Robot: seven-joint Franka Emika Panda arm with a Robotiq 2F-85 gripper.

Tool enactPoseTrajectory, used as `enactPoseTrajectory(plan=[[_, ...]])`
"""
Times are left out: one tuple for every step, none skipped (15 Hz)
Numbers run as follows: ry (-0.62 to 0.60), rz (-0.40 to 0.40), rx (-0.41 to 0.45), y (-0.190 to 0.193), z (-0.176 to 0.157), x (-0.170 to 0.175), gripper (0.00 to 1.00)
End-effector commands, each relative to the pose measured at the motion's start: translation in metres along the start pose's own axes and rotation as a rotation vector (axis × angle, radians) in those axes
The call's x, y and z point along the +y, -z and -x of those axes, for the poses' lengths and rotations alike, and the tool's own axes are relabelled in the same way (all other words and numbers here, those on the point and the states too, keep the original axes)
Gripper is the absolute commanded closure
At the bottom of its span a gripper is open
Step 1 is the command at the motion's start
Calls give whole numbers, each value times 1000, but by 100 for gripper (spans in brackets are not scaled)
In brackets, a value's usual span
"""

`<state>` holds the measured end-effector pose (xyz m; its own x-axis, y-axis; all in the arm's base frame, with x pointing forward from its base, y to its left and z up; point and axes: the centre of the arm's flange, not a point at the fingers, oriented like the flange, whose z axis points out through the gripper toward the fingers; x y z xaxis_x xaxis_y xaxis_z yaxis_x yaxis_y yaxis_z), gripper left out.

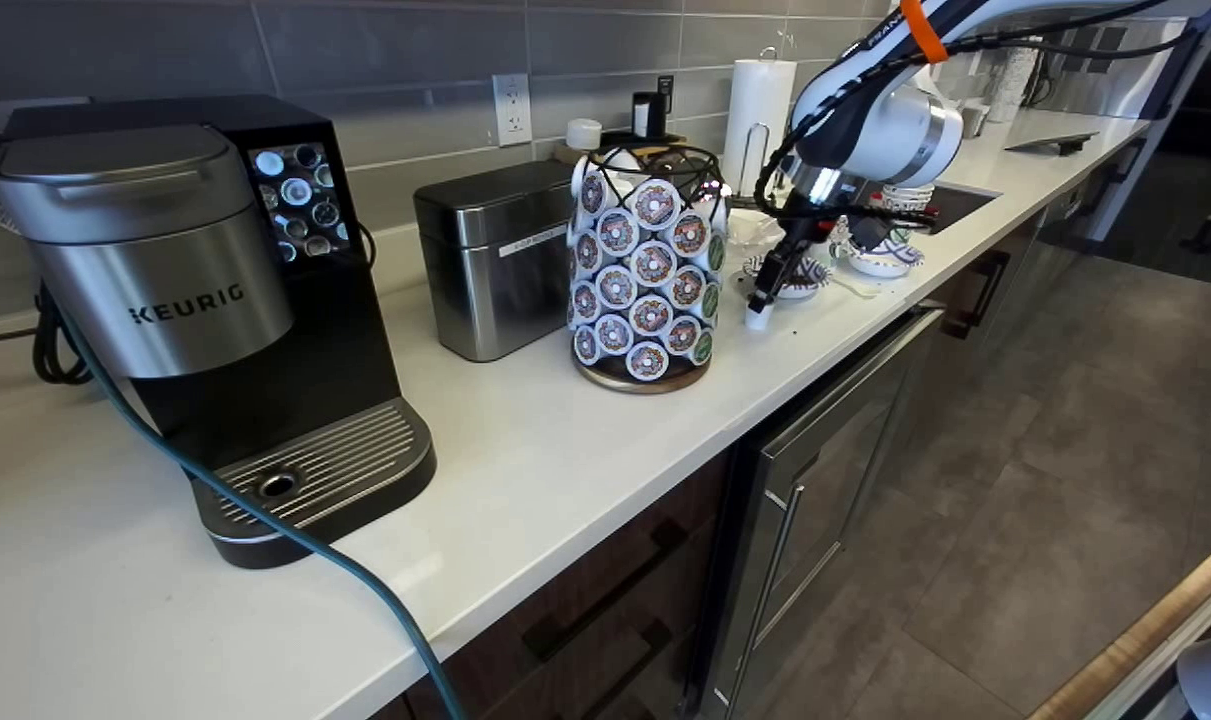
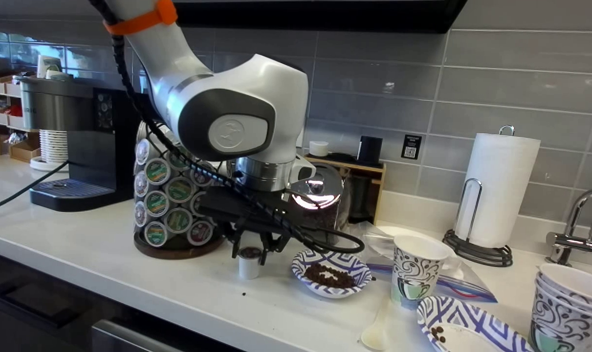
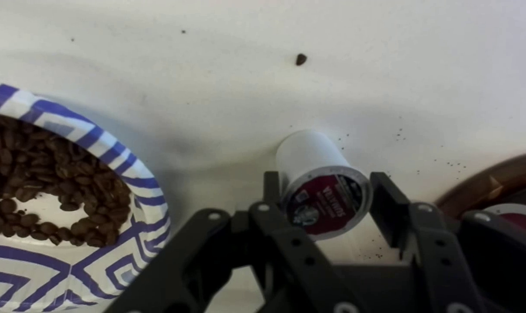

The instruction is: Put the white object on the rack

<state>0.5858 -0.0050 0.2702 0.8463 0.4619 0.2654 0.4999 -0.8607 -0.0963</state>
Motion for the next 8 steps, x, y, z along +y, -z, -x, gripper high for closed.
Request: enactPoseTrajectory(plan=[[-34, -20, -32, 4, 2, 3, 72], [-52, -32, -41, 8, 3, 3, 72], [-70, -57, -49, 13, 6, 3, 72], [-81, -84, -63, 17, 9, 3, 72], [-91, -117, -73, 24, 14, 2, 72], [-92, -141, -78, 30, 17, 2, 72], [-105, -167, -81, 38, 21, 1, 72], [-119, -187, -82, 45, 25, 1, 72]])
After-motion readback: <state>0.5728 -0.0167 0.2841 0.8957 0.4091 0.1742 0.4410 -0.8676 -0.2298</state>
